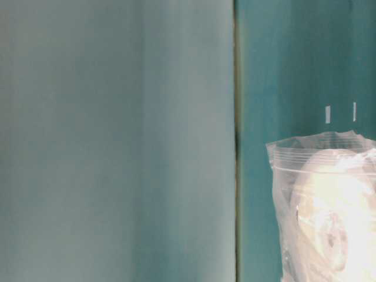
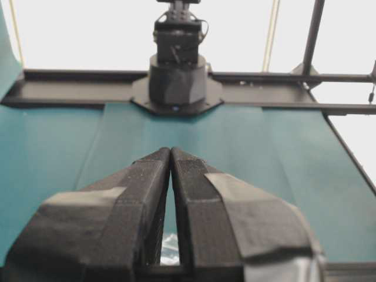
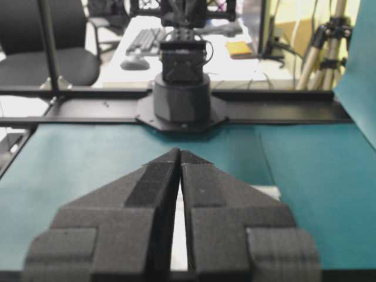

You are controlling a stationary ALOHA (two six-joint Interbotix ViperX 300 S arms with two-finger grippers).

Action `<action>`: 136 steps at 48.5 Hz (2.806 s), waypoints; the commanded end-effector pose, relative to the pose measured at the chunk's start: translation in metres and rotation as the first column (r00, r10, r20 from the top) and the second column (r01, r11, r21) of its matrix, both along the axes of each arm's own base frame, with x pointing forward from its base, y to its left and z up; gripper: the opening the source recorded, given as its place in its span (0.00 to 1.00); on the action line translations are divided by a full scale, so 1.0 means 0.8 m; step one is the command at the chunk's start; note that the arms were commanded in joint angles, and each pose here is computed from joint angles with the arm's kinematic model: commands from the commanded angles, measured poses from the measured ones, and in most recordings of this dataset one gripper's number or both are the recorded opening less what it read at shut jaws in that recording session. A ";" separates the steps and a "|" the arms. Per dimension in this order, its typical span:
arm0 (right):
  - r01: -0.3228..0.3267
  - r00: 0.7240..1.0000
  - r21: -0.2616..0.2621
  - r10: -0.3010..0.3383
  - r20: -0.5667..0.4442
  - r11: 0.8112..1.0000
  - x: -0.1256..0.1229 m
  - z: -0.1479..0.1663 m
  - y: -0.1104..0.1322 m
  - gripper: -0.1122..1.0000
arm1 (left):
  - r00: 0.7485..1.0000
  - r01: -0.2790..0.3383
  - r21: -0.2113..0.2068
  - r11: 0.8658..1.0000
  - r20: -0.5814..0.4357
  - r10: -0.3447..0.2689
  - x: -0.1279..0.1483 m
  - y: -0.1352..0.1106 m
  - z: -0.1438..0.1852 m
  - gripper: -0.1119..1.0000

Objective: Take out the reel from the clear zip bag.
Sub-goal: 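Move the left gripper toward the bag's left zip edge, right arm rising, then close the left gripper on the left edge of the clear bag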

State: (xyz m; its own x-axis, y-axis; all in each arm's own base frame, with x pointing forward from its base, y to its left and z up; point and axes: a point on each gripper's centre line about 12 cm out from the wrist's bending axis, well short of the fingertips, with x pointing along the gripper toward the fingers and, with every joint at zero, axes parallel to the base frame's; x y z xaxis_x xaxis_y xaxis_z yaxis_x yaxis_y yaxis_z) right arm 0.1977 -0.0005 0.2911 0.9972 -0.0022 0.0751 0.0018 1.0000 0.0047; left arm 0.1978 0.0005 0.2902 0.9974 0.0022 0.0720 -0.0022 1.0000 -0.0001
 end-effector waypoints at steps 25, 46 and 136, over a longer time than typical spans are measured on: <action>0.031 0.997 0.401 -0.002 -0.072 0.915 0.024 -0.009 -0.005 0.10 | 0.990 -0.123 -0.524 0.843 -0.126 0.066 0.018 0.028 -0.023 0.08; 0.174 0.961 0.543 -0.022 -0.275 0.822 0.089 -0.059 -0.016 0.10 | 0.854 -0.500 -0.747 0.438 -0.510 0.105 0.024 0.053 -0.138 0.08; 0.203 0.948 0.556 -0.018 -0.318 0.806 0.108 -0.072 -0.016 0.10 | 0.808 -0.557 -0.697 0.451 -0.581 0.100 0.023 0.057 -0.260 0.84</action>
State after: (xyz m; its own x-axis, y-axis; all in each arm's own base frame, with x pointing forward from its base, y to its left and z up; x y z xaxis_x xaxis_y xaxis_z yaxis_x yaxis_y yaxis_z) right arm 0.2833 -0.0138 0.2300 0.9585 -0.0660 -0.2772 0.2140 0.8091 0.5473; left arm 0.2097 0.0442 0.0814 0.8059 0.1613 -0.5696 -0.5735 0.4515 -0.6836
